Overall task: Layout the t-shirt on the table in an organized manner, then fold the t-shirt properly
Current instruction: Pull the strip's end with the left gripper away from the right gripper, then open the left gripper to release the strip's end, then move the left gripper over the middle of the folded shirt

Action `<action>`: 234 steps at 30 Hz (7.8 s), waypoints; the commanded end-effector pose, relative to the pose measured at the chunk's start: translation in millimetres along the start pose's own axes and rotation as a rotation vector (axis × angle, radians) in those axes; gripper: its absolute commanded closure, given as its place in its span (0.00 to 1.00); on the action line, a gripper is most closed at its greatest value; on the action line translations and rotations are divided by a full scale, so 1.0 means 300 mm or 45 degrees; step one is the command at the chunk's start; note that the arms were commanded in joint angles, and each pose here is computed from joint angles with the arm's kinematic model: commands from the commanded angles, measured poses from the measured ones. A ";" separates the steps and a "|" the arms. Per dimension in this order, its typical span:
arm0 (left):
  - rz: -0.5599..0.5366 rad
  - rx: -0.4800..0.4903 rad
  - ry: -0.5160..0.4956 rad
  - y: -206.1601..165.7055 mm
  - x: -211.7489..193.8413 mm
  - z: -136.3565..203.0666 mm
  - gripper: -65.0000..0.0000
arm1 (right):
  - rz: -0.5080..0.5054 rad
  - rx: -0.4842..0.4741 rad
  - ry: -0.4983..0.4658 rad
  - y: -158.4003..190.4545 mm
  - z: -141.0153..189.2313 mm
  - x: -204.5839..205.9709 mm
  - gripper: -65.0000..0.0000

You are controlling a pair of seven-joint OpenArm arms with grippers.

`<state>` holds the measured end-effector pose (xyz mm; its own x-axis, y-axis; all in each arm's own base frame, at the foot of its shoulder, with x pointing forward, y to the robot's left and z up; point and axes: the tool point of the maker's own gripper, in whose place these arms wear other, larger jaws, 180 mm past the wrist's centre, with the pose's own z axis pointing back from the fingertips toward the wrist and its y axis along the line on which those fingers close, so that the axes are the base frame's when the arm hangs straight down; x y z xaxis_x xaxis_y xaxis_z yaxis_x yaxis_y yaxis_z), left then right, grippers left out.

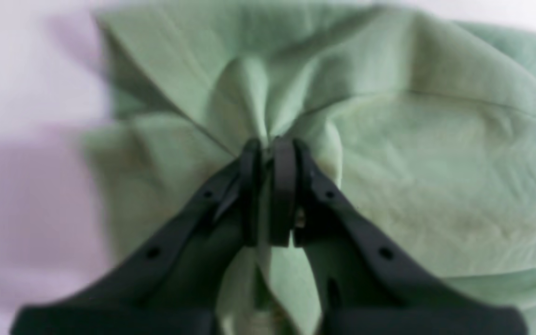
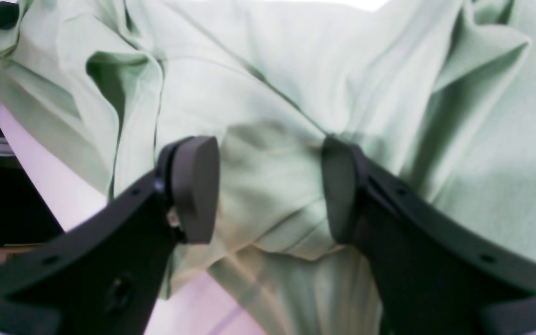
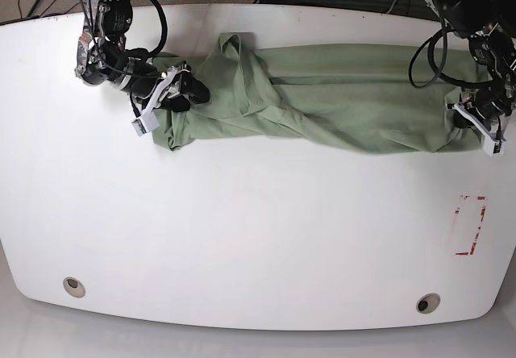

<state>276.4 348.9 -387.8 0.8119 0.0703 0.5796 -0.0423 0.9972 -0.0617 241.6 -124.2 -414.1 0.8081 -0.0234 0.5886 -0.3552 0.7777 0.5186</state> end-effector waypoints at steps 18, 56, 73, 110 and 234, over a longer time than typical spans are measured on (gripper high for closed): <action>-0.203 0.198 -0.126 0.066 0.172 0.198 0.96 | 0.012 -0.036 0.035 -0.023 0.010 -0.005 0.48; -0.284 0.314 0.076 0.158 -0.031 0.289 0.96 | 0.013 -0.037 0.034 -0.023 0.010 -0.005 0.48; -0.311 0.345 0.083 0.185 -0.015 0.309 0.84 | 0.014 -0.043 0.009 -0.029 0.014 0.004 0.48; 0.260 -0.019 -0.050 0.246 -0.072 0.182 0.43 | 0.011 -0.040 0.005 -0.026 0.011 0.005 0.48; -0.870 -0.249 -0.023 -0.424 -0.019 0.236 0.96 | -0.009 -0.017 -0.012 -0.002 -0.008 0.005 0.48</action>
<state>224.0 230.2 -338.4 0.6508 -0.5512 0.5222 0.5649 0.8111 0.1520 245.6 -119.2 -413.1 0.7987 -0.0606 0.5987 -0.3413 0.7738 0.5337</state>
